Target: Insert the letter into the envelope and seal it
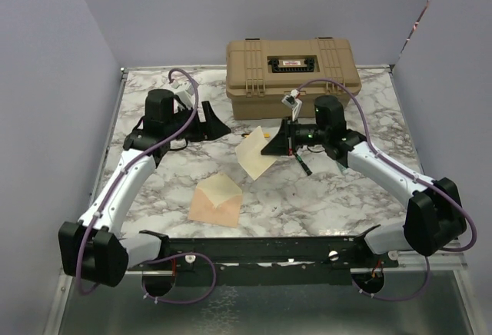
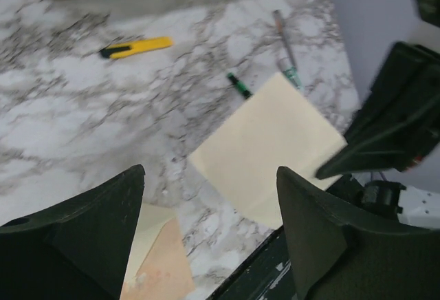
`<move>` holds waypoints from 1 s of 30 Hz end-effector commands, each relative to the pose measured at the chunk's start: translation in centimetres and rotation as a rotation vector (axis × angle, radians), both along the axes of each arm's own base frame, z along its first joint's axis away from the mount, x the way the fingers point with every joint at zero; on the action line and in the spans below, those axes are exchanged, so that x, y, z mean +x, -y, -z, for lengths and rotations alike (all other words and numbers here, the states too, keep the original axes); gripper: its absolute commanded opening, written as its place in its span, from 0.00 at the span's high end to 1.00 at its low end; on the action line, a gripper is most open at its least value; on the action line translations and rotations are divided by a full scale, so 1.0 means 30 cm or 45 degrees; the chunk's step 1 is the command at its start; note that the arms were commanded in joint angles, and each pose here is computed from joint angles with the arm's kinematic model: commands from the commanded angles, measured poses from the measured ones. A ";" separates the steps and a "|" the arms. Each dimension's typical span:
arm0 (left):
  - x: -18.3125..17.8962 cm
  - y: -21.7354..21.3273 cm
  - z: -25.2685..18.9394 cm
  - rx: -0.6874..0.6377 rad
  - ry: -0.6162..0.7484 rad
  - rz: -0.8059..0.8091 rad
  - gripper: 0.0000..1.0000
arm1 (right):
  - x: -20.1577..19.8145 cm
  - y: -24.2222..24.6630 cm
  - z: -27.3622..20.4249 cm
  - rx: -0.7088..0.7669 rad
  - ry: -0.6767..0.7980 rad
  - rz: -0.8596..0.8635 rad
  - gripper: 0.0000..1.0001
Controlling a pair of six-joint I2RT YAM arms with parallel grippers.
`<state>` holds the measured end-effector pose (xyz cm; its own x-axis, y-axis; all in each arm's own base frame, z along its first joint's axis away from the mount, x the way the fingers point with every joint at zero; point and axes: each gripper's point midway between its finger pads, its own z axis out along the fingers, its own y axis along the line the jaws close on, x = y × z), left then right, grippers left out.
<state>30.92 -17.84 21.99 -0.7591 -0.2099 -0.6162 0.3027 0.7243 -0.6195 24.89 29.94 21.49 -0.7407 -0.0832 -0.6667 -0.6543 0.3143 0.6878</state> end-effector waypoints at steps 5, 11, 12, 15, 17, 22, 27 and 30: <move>-0.170 0.227 -0.196 -0.242 0.345 0.441 0.21 | -0.077 -0.035 -0.194 0.256 0.084 -0.220 0.99; -0.269 0.305 -0.195 -0.287 0.350 0.634 0.25 | -0.110 -0.033 -0.252 0.337 0.087 -0.265 0.99; -0.275 0.308 -0.189 -0.289 0.344 0.643 0.27 | -0.112 -0.033 -0.257 0.345 0.084 -0.266 0.99; -0.294 0.308 -0.183 -0.295 0.338 0.664 0.38 | -0.121 -0.031 -0.278 0.374 0.092 -0.272 0.99; -0.309 0.307 -0.188 -0.300 0.348 0.682 0.46 | -0.125 -0.030 -0.283 0.381 0.095 -0.278 1.00; -0.354 0.304 -0.211 -0.326 0.377 0.753 0.63 | -0.124 -0.029 -0.277 0.377 0.087 -0.266 0.99; -0.391 0.305 -0.220 -0.359 0.365 0.820 0.86 | -0.111 -0.028 -0.277 0.375 0.093 -0.219 1.00; -0.401 0.307 -0.236 -0.374 0.365 0.840 1.00 | -0.095 -0.027 -0.281 0.368 0.101 -0.167 0.99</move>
